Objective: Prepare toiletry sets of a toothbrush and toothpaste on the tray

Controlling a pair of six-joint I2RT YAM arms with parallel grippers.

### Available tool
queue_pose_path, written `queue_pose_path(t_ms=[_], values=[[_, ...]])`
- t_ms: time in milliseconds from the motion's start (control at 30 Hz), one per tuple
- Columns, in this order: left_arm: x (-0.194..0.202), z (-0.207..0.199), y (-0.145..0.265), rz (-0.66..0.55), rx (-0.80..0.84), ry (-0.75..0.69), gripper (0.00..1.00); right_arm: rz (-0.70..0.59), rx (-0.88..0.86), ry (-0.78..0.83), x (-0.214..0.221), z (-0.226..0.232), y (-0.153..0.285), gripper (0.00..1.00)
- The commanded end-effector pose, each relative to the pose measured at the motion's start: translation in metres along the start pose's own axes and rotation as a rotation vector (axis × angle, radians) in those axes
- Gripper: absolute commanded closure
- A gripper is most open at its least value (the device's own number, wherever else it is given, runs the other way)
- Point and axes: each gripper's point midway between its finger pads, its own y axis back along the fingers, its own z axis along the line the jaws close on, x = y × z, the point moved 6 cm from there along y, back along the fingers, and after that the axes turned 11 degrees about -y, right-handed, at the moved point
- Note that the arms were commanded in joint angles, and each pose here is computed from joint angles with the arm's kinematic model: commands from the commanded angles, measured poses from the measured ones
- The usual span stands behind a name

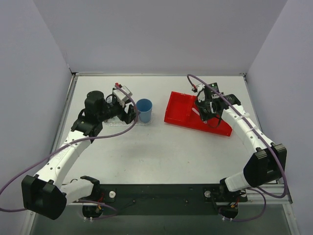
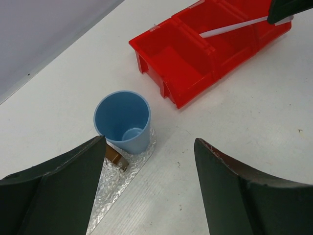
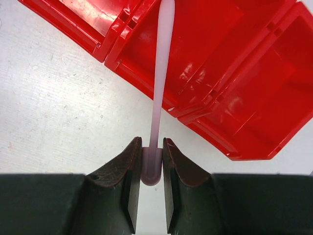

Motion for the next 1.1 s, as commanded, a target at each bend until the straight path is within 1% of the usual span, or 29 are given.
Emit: queue_pose_path(t_ms=[0, 167, 400, 567, 767, 933, 1067], values=[[-0.022, 0.008, -0.009, -0.038, -0.021, -0.042, 0.17, -0.053, 0.007, 0.01, -0.009, -0.006, 0.026, 1.0], [-0.028, 0.001, -0.017, -0.067, 0.03, -0.072, 0.18, -0.075, 0.004, 0.015, -0.012, -0.009, 0.039, 1.0], [-0.043, -0.011, -0.029, -0.101, 0.087, -0.159, 0.18, -0.128, -0.067, 0.02, -0.019, -0.003, 0.066, 1.0], [-0.061, -0.024, -0.036, -0.132, 0.125, -0.247, 0.17, -0.152, -0.197, 0.03, -0.025, 0.012, 0.084, 1.0], [-0.075, -0.05, -0.045, -0.164, 0.172, -0.414, 0.16, -0.144, -0.381, 0.049, -0.026, 0.033, 0.098, 1.0], [-0.075, -0.073, -0.054, -0.149, 0.213, -0.531, 0.16, -0.142, -0.516, 0.074, -0.026, 0.048, 0.11, 1.0], [-0.074, -0.082, -0.062, -0.122, 0.195, -0.596, 0.16, -0.13, -0.612, 0.082, -0.024, 0.058, 0.12, 1.0]])
